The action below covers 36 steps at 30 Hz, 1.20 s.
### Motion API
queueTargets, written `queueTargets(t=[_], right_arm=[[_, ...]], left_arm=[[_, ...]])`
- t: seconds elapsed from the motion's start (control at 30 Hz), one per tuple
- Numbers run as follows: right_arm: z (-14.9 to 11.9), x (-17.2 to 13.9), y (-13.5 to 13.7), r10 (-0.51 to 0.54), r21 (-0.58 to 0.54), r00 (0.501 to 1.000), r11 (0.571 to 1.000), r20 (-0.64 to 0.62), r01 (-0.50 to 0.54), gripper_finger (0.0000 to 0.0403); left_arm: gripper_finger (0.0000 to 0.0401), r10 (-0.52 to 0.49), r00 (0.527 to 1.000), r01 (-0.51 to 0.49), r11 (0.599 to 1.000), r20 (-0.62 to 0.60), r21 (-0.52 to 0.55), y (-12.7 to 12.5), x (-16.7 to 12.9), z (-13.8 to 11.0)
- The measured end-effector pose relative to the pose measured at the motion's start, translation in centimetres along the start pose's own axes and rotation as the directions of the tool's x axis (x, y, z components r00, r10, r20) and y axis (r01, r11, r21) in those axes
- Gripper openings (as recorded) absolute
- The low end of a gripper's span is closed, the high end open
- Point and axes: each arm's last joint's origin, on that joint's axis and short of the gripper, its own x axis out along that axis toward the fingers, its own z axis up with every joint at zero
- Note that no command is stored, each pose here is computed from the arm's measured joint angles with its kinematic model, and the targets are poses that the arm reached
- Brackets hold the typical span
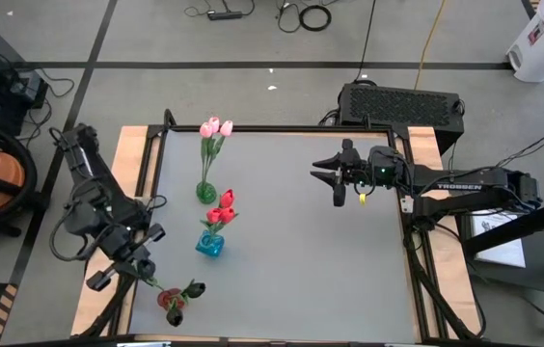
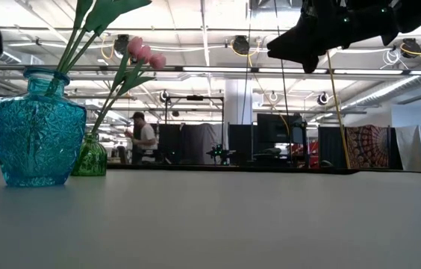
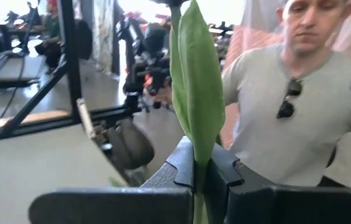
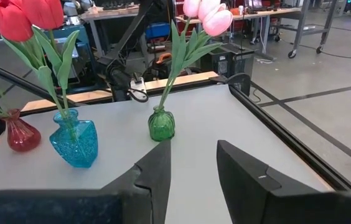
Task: Sort flowers into vase by color
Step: Put the black flower into the red vase
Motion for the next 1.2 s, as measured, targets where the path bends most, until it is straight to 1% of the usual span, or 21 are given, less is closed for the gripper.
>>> queueTargets(t=[0.23, 0.63, 0.77, 1.2], right_arm=[[0.0, 0.0, 0.0, 0.000, 0.000, 1.000, 1.000, 0.000, 0.000, 0.0121], [0.0, 0.0, 0.0, 0.000, 0.000, 1.000, 1.000, 0.000, 0.000, 0.0121], [-0.1, 0.0, 0.0, -0.001, 0.000, 1.000, 1.000, -0.009, 0.001, 0.0121], [-0.1, 0.0, 0.0, -0.001, 0.000, 1.000, 1.000, -0.013, 0.001, 0.0121]], left_arm=[[0.0011, 0.069, 0.997, -0.069, 0.998, -0.025, 0.003, -0.4, -0.1, -0.6], [0.0011, 0.052, 0.998, -0.055, 0.996, -0.041, -0.067, -0.9, -0.3, -0.9], [0.0011, 0.060, 0.997, -0.064, 0.994, -0.049, -0.088, -1.0, -0.2, -1.0], [0.0011, 0.092, 0.990, -0.099, 0.993, -0.104, -0.057, -1.4, 1.1, -1.9]])
